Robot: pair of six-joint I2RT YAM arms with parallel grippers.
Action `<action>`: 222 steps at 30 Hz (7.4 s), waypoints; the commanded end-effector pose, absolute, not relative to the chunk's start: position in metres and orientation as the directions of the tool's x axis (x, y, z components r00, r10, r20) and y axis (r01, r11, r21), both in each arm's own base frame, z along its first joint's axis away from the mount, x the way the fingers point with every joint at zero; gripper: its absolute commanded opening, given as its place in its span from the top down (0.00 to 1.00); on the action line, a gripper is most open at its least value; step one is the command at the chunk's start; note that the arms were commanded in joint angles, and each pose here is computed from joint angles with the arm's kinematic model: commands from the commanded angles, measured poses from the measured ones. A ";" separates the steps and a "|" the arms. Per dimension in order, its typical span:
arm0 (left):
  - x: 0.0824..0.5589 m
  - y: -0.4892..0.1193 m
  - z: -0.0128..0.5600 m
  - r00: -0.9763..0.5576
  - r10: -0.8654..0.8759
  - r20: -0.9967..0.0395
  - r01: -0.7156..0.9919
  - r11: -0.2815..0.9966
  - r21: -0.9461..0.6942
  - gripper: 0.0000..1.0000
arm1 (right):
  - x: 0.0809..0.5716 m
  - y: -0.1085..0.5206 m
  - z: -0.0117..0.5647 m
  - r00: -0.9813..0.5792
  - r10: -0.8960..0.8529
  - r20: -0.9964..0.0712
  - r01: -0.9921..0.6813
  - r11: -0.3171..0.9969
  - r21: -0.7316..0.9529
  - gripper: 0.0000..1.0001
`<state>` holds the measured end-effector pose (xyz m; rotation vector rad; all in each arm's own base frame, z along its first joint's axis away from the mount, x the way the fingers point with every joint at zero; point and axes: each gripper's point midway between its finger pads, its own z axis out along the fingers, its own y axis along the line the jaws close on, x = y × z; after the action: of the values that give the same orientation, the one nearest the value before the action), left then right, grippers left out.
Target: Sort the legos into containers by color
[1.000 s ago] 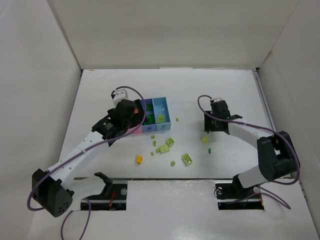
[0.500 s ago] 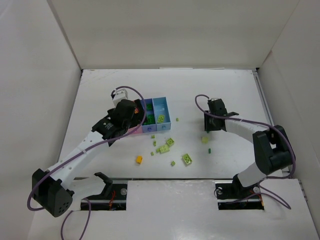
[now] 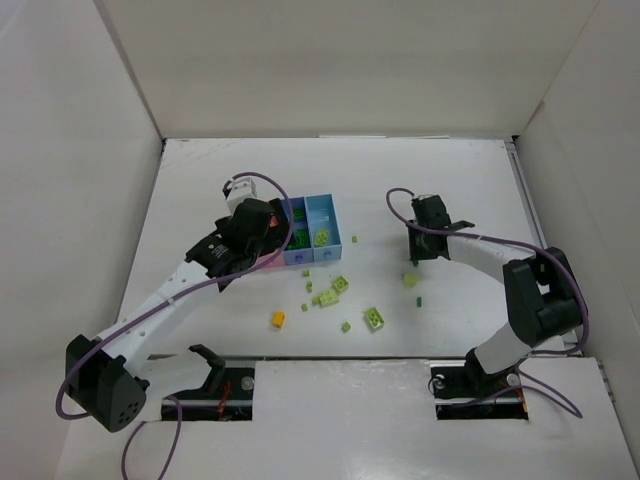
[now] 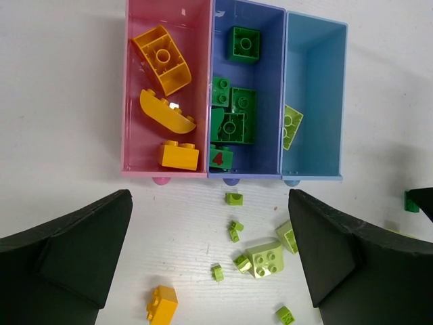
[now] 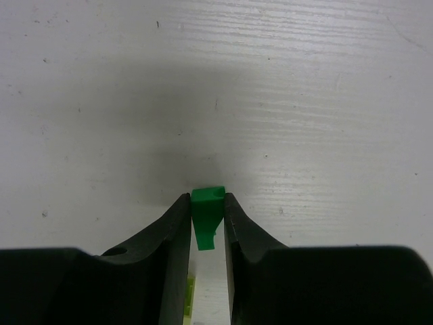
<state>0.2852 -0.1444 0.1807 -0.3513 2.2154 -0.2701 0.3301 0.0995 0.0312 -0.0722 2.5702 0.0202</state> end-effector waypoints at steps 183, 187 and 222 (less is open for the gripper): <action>0.276 -0.129 0.205 -0.523 -0.400 -0.753 -0.158 0.913 -0.376 0.00 | 0.297 0.077 0.024 -0.912 -0.015 -0.410 -0.016 1.000 -0.003 0.85; 0.276 -0.129 0.205 -0.523 -0.400 -0.753 -0.158 0.913 -0.376 0.00 | 0.297 0.077 0.025 -0.908 -0.025 -0.418 -0.025 1.000 -0.005 0.87; 0.265 -0.111 0.213 -0.481 -0.473 -0.738 -0.243 0.881 -0.406 0.00 | 0.377 0.387 0.212 -0.470 -0.334 -0.817 -0.684 0.723 0.098 0.91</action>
<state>0.2651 -0.1205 0.1979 -0.4585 2.1427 -0.3077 0.3826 0.3443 0.1855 -0.6762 2.1929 0.4244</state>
